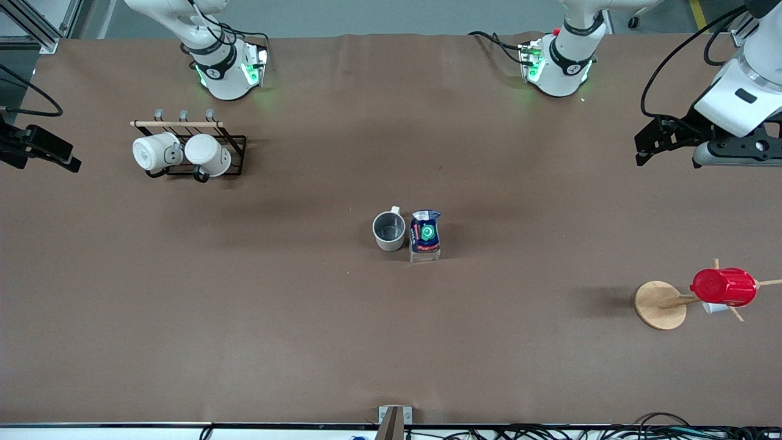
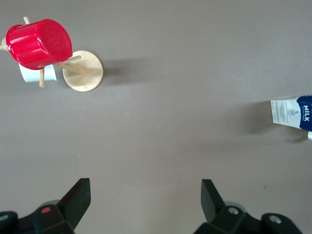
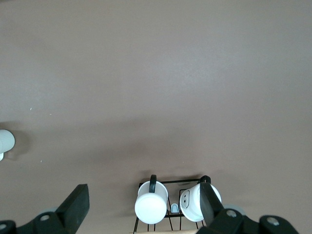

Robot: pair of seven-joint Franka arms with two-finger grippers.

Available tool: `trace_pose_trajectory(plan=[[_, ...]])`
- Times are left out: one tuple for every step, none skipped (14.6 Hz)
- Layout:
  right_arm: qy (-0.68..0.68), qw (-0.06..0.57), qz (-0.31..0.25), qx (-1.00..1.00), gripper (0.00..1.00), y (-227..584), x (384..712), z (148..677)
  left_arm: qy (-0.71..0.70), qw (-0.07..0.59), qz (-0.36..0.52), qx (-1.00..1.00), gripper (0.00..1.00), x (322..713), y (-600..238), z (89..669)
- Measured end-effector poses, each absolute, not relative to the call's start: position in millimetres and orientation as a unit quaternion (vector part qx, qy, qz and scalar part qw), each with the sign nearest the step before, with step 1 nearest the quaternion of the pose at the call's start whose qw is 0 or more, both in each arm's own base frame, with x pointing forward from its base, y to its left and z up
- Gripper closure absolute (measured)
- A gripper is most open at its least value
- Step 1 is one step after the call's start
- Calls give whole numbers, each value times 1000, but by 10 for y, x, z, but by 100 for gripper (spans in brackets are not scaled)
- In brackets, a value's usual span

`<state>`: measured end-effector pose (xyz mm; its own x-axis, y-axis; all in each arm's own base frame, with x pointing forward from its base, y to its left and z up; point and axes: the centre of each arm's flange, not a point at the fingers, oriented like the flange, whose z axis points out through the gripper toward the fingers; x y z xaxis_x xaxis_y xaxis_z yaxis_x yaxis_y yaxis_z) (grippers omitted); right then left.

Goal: Place cup and milk on table

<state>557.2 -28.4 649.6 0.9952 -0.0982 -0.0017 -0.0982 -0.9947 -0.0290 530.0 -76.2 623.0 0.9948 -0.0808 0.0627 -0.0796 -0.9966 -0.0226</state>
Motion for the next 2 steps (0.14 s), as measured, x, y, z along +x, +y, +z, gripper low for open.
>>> trace_pose_trajectory(plan=[[49,15,0,-999,0,-284,5571,6496,40,10,-30,-999,0,5292,-761,6257],[49,15,1,-999,0,-284,5571,6495,40,10,-30,-999,0,5287,-760,6277]])
